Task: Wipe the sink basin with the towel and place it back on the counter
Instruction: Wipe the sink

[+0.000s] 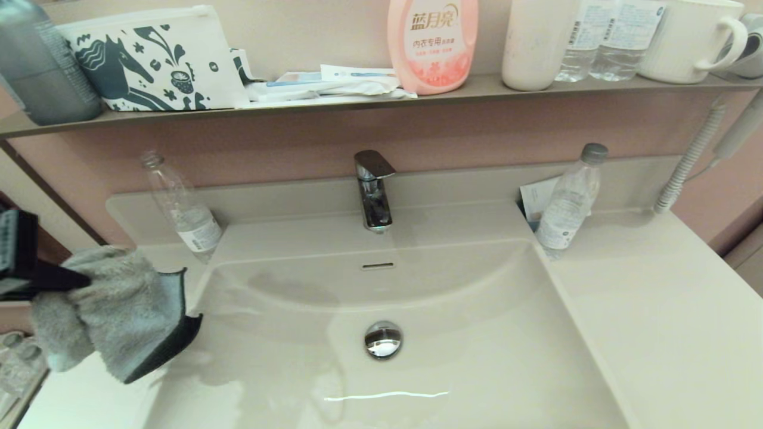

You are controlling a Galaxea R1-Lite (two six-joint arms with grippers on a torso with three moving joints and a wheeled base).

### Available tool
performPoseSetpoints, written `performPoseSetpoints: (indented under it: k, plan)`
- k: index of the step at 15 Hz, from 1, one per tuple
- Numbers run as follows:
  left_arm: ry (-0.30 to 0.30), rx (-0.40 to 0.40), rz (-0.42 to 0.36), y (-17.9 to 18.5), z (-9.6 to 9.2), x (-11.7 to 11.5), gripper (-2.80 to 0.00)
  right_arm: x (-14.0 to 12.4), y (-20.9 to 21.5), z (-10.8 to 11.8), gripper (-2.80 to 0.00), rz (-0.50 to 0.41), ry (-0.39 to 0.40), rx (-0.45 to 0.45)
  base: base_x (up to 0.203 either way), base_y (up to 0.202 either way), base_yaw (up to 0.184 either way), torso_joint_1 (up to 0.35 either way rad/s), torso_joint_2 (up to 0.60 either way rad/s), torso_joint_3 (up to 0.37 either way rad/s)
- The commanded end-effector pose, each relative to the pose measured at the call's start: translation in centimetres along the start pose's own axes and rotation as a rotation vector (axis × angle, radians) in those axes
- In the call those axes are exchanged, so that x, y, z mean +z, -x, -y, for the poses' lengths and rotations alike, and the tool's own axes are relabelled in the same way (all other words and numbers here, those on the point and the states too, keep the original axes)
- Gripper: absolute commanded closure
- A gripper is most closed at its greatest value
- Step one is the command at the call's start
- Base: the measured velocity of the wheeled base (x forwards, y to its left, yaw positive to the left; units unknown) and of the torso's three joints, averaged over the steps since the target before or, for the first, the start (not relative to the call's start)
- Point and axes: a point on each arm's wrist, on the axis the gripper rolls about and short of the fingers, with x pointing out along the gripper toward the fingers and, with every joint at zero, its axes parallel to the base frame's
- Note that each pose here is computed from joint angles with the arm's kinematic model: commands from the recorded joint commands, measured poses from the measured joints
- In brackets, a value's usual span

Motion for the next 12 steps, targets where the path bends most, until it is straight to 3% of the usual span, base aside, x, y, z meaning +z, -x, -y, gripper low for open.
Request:
performPoseSetpoints:
  k: [1,5,8,12]
  plan:
    - [-0.033,0.017,-0.050,-3.9,1.8,0.0,0.00,0.0,0.0,0.0,0.00,-0.001,0.000,0.000,0.000,0.000,0.000,0.000,0.00,0.000]
    - [-0.059,0.011,-0.080,-8.7,4.5,-1.3,0.00,0.0,0.0,0.0,0.00,-0.001,0.000,0.000,0.000,0.000,0.000,0.000,0.00,0.000]
    - [-0.080,0.014,-0.059,-11.8,5.8,-2.6,0.00,0.0,0.0,0.0,0.00,-0.001,0.000,0.001,0.000,0.000,0.000,0.000,0.00,0.000]
    - [-0.132,0.083,-0.046,-16.5,7.0,-4.1,0.00,0.0,0.0,0.0,0.00,-0.001,0.000,0.000,0.000,0.000,0.000,0.000,0.00,0.000]
